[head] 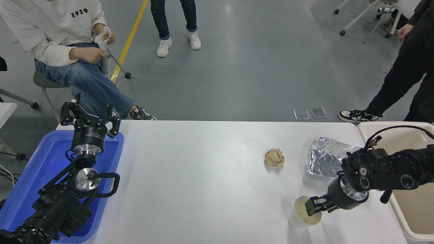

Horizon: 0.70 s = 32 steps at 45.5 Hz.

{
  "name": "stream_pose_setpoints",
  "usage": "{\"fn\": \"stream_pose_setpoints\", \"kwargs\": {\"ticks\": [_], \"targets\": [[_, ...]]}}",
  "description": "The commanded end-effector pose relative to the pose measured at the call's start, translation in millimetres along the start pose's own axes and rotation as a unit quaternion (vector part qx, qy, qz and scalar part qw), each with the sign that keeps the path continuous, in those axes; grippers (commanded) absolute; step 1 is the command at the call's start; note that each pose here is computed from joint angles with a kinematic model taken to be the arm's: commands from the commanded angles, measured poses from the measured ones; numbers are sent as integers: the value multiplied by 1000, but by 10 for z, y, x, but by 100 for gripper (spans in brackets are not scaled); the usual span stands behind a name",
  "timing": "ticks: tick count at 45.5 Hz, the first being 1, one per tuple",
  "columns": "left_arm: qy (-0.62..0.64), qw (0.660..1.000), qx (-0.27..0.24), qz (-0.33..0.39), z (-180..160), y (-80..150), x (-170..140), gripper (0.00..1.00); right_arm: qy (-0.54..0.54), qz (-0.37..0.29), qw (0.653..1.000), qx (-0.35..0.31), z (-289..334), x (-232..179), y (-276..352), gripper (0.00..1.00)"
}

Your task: Pick up paper cup place in dustbin

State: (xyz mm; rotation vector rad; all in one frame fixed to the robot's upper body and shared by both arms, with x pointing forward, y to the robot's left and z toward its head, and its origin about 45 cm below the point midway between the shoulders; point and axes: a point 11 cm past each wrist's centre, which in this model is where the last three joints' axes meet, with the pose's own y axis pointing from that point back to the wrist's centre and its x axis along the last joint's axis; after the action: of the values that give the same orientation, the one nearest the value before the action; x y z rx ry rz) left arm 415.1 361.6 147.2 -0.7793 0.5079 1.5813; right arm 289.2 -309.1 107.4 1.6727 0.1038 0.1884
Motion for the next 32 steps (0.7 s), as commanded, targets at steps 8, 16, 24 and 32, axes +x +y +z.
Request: {"fn": "stream_pose_setpoints", "kwargs": {"ticks": [8, 16, 24, 32], "targets": [[0, 1000, 0, 0, 0, -1, -1, 99, 0, 10, 1000, -4, 34, 75, 82, 0], [0, 1000, 0, 0, 0, -1, -1, 99, -3, 21, 1000, -6, 85, 145, 397, 0], [0, 1000, 0, 0, 0, -1, -1, 99, 10, 35, 999, -29, 150, 168, 1230, 0], [0, 1000, 1, 0, -2, -1, -1, 99, 13, 49, 996, -78, 208, 305, 2002, 0]]}}
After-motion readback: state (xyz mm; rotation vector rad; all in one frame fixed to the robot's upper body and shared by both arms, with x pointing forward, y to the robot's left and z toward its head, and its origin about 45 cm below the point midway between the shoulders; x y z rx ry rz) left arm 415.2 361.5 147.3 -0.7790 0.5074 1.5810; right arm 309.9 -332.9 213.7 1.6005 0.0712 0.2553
